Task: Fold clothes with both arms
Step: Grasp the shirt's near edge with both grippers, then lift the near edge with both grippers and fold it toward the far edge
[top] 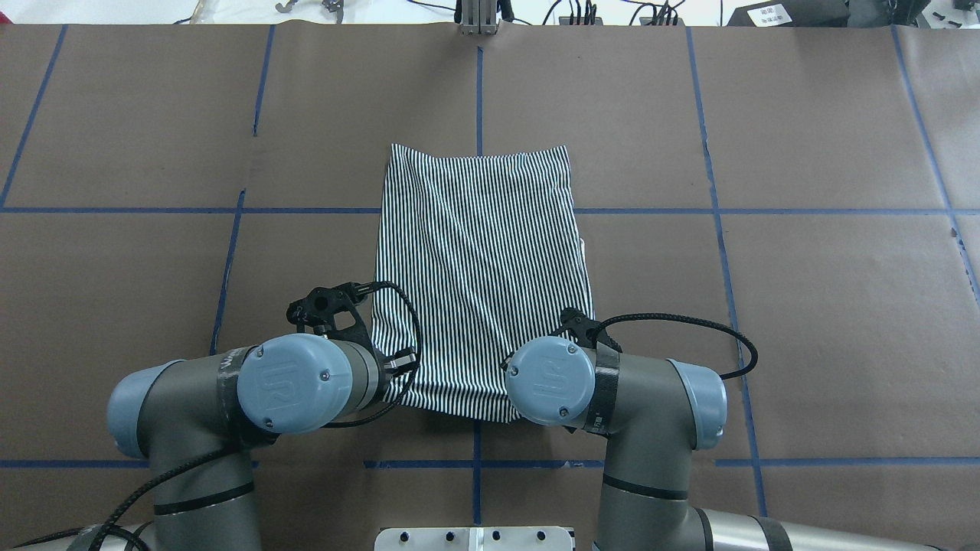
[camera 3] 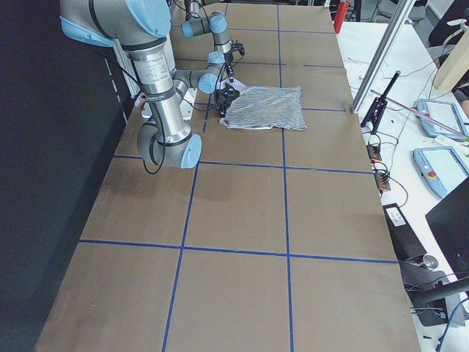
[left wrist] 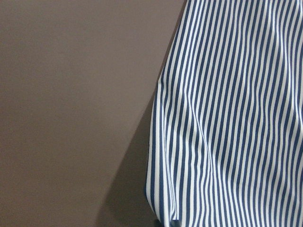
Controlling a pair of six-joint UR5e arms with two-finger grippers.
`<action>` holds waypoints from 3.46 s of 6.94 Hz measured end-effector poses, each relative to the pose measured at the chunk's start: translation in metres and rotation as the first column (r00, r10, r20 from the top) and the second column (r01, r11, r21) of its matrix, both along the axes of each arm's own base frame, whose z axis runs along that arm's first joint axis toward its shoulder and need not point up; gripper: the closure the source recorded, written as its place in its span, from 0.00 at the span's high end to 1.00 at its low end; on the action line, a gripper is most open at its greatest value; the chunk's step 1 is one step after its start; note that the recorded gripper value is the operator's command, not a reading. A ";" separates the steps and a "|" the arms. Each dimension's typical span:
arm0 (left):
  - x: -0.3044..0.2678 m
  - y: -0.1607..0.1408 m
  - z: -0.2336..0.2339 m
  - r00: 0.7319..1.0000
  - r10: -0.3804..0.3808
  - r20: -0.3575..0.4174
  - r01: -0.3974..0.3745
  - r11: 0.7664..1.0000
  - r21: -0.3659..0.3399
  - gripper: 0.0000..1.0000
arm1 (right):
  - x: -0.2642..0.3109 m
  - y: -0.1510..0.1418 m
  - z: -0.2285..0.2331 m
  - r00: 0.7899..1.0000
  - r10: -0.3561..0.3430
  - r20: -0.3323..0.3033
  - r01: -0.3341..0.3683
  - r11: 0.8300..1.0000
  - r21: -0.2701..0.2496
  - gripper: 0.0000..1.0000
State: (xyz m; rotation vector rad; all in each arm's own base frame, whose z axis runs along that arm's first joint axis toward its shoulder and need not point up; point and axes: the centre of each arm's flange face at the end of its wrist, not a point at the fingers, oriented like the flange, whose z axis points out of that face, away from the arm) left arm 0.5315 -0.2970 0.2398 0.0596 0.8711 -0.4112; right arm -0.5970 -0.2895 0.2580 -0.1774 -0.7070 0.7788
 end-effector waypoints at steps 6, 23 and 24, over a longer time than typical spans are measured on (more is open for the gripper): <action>-0.025 0.054 -0.024 0.992 0.087 -0.091 -0.090 0.995 -0.034 0.00 | 0.054 0.034 -0.039 0.990 -0.043 0.133 0.038 0.999 0.040 0.00; -0.068 -0.298 0.073 0.975 -0.218 -0.048 0.221 0.973 0.072 1.00 | 0.014 -0.313 -0.068 0.994 0.094 0.061 -0.107 0.950 0.292 1.00; -0.094 -0.334 0.088 0.975 -0.222 -0.019 0.222 0.967 0.125 1.00 | 0.029 -0.343 -0.059 0.995 0.085 0.041 -0.094 0.944 0.317 1.00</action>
